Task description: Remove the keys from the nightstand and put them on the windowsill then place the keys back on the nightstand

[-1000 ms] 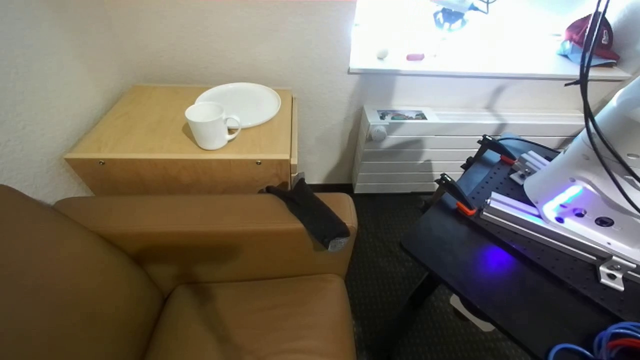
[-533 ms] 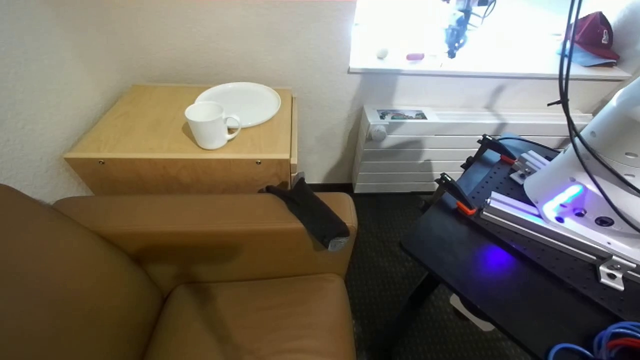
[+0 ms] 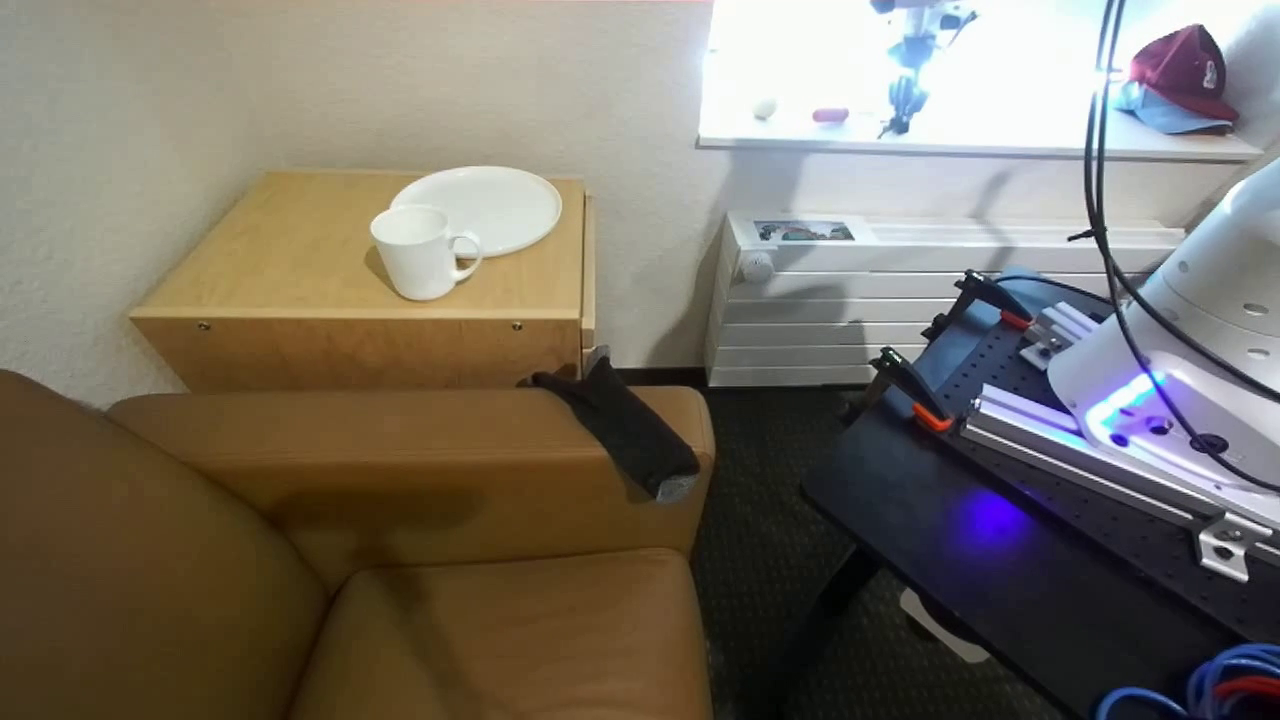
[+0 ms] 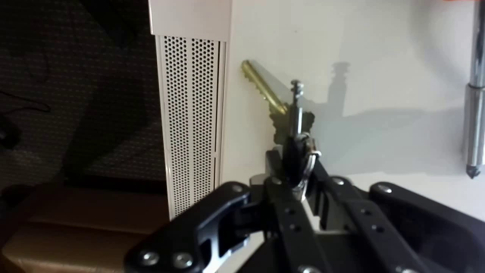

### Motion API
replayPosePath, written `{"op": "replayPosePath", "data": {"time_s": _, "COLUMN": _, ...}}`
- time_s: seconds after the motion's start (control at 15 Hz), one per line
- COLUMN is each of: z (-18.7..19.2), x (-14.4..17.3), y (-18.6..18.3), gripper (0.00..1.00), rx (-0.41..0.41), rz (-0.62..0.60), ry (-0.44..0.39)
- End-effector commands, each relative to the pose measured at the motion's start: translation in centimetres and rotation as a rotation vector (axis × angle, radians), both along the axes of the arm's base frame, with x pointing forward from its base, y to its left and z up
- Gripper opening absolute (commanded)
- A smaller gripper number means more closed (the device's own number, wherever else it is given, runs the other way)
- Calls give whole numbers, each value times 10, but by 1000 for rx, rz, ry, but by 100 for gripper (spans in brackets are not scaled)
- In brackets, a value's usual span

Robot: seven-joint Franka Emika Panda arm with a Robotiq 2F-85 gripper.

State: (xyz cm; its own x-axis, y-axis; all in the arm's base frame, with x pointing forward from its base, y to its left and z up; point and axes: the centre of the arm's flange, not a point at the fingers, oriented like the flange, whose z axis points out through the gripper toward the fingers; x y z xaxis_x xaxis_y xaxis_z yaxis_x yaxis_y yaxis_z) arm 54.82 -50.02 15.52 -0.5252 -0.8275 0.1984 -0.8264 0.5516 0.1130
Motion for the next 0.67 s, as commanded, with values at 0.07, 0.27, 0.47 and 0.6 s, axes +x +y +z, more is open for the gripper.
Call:
{"op": "replayPosePath", "data": {"time_s": 0.07, "z": -14, "x": 21, "y": -8, "gripper": 49, "rx": 32, "rz": -72, "ry": -3}}
{"op": "replayPosePath", "data": {"time_s": 0.27, "z": 8, "x": 23, "y": -1, "gripper": 69, "rx": 37, "rz": -55, "ry": -42}}
{"op": "replayPosePath", "data": {"time_s": 0.47, "z": 44, "x": 19, "y": 4, "gripper": 91, "rx": -7, "rz": -28, "ry": -102}}
{"op": "replayPosePath", "data": {"time_s": 0.6, "z": 72, "x": 16, "y": 5, "gripper": 100, "rx": -45, "rz": -7, "ry": -151}}
